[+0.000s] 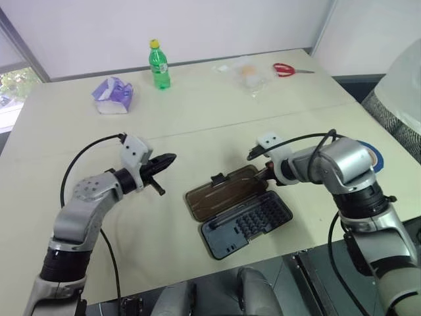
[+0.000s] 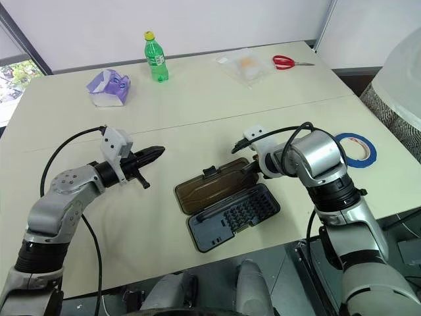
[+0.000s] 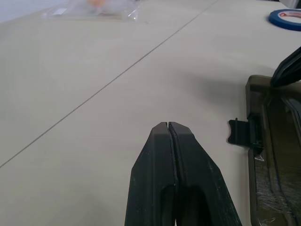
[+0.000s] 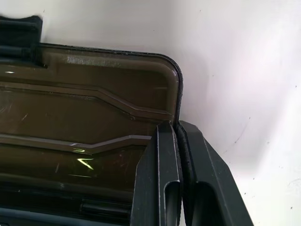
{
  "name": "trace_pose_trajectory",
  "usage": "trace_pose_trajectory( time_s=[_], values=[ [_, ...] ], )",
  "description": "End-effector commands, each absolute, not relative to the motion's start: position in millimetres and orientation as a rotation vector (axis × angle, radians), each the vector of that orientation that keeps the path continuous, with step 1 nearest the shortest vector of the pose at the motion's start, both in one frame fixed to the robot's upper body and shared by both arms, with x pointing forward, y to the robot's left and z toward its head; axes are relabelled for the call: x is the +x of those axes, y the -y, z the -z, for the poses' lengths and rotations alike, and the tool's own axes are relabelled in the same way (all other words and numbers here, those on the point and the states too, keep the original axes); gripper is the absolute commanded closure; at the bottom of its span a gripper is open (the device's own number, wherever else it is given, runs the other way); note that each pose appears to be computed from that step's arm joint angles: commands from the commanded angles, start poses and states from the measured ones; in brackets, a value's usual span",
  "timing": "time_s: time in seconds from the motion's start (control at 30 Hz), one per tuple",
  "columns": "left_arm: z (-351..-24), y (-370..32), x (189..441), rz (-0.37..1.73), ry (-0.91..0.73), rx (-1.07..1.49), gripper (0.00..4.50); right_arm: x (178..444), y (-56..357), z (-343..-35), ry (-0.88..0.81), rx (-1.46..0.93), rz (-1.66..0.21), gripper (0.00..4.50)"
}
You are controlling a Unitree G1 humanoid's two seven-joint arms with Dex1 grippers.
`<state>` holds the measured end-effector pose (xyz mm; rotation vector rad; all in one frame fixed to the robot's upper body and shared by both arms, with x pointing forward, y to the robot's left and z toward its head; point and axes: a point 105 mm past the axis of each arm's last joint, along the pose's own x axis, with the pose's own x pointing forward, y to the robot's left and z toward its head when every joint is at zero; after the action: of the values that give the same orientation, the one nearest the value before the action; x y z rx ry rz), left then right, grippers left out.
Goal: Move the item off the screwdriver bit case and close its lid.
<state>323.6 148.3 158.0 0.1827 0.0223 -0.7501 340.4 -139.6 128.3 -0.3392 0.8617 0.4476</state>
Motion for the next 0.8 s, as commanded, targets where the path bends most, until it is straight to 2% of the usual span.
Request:
trace_pose_trajectory(
  time_s=[0.03,0.8],
  values=[
    [-168.1,-148.1,322.4,0.746,0.016,0.204,4.5,339.3,138.3,-122.9,-0.886,-0.3,-0.422,4.46],
    [-167.9,-145.8,321.2,0.768,0.008,0.218,4.5,336.8,172.1,-110.3,-0.931,-0.135,-0.027,4.46]
  ],
)
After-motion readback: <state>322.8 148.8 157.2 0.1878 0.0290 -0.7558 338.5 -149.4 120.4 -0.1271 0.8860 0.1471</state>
